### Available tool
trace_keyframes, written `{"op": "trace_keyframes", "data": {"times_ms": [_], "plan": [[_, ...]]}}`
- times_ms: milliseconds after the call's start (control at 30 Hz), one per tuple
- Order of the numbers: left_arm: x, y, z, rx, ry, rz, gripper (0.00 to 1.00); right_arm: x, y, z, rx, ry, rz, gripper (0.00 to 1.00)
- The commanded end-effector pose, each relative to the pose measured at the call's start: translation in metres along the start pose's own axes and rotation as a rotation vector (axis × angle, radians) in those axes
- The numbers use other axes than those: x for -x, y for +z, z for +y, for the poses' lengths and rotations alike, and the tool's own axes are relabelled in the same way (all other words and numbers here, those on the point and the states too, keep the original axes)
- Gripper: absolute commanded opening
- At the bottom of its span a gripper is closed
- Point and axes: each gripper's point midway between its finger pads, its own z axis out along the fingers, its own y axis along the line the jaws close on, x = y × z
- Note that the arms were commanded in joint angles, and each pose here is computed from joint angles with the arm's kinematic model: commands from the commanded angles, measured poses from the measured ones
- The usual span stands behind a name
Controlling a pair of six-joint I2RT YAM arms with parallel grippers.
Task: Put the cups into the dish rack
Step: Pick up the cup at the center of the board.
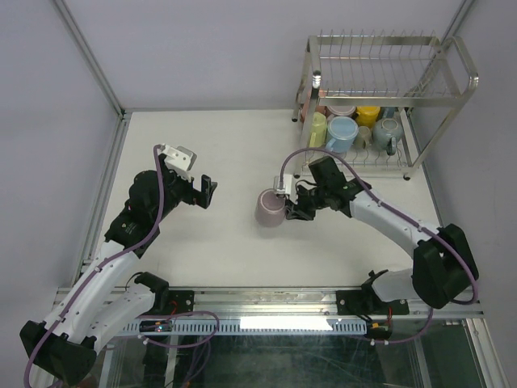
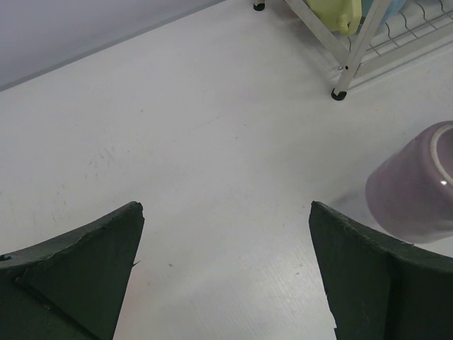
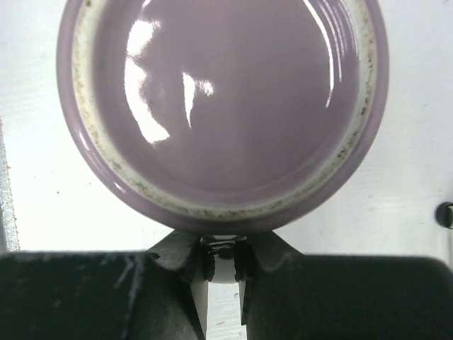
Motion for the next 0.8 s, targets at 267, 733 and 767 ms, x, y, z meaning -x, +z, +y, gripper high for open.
{"op": "trace_keyframes", "data": {"times_ms": [267, 733, 767], "plan": [[0.015, -0.006, 0.006, 0.034, -0.006, -0.063, 0.99, 0.130, -0.106, -0.012, -0.069, -0.083, -0.298, 0.00], [0.016, -0.007, 0.006, 0.035, -0.004, -0.071, 0.99, 0.221, -0.260, -0.098, -0.430, 0.026, -0.495, 0.00], [0.016, -0.007, 0.006, 0.034, -0.003, -0.071, 0.99, 0.221, -0.272, -0.108, -0.465, 0.039, -0.505, 0.00]]}}
